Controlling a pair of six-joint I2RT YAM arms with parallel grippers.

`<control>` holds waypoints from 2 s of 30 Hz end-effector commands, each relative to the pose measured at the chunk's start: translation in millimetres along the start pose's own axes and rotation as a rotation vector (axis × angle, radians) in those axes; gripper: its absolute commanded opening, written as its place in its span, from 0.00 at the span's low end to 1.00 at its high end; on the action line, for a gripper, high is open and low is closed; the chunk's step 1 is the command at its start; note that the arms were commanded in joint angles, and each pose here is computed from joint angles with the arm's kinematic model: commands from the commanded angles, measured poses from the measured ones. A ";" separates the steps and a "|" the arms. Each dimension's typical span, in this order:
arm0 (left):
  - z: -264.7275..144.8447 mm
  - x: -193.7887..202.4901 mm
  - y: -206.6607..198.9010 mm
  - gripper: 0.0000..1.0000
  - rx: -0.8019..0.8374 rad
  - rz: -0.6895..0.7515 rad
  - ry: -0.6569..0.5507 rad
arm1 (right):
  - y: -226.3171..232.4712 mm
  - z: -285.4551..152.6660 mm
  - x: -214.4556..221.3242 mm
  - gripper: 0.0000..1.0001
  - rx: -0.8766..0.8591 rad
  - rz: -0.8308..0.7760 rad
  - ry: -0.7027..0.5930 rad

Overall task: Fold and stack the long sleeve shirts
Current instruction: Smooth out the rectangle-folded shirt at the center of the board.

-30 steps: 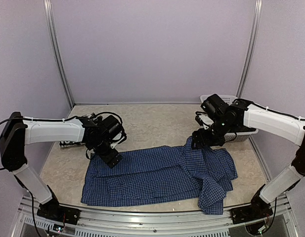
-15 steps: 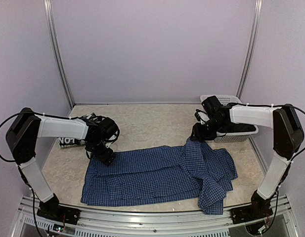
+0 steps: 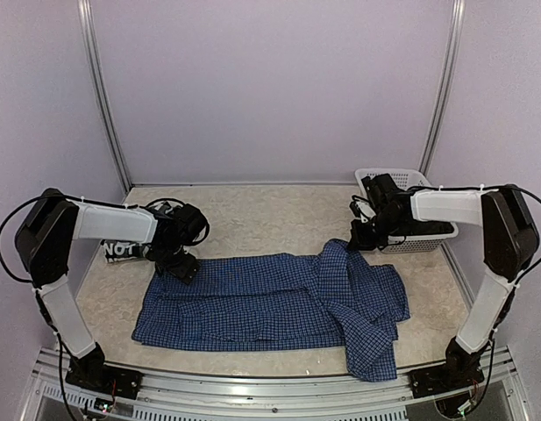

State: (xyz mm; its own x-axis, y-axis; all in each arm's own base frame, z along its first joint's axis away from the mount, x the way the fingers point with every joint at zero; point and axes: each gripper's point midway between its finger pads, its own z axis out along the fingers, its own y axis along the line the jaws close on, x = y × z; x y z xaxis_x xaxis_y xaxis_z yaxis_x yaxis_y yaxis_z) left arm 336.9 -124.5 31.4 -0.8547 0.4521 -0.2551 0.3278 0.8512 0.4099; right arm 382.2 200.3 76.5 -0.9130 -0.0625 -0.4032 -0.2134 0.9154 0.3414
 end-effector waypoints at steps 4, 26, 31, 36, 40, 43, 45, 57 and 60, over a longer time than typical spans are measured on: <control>22.3 40.2 -5.3 0.94 -0.008 0.066 0.150 | 20.3 -37.0 -28.1 0.19 0.024 -0.059 -0.123; 14.5 34.2 -16.6 0.94 0.014 0.089 0.125 | 61.8 16.4 -12.1 0.50 0.551 -0.342 0.043; 14.1 33.6 -17.4 0.94 0.017 0.090 0.123 | 44.3 16.3 -6.5 0.49 0.663 -0.345 0.077; 14.7 34.5 -18.5 0.94 0.019 0.093 0.127 | 37.6 10.5 -2.4 0.41 0.699 -0.344 0.089; 15.3 35.6 -19.4 0.94 0.020 0.093 0.130 | 36.1 5.2 0.1 0.33 0.701 -0.336 0.088; 16.5 37.3 -20.4 0.94 0.022 0.097 0.137 | 30.9 -2.4 0.7 0.28 0.709 -0.318 0.083; 16.8 37.4 -20.3 0.94 0.021 0.097 0.137 | 25.1 -6.8 2.1 0.25 0.713 -0.301 0.084; 21.5 42.9 -22.8 0.94 0.034 0.101 0.160 | -24.8 -27.0 2.3 0.07 0.695 -0.197 0.066; 21.5 42.6 -22.8 0.94 0.035 0.100 0.158 | -27.8 -20.5 -2.6 0.00 0.617 -0.179 0.046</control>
State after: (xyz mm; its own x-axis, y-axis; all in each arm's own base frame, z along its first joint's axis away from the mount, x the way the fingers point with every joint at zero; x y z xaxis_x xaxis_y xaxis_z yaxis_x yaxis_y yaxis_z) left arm 336.3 -129.2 31.6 -0.8453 0.4729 -0.2485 0.3407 0.8355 0.4311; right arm 372.1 164.9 81.1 -0.9157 -0.2609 -0.3057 -0.1376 0.9182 -0.3715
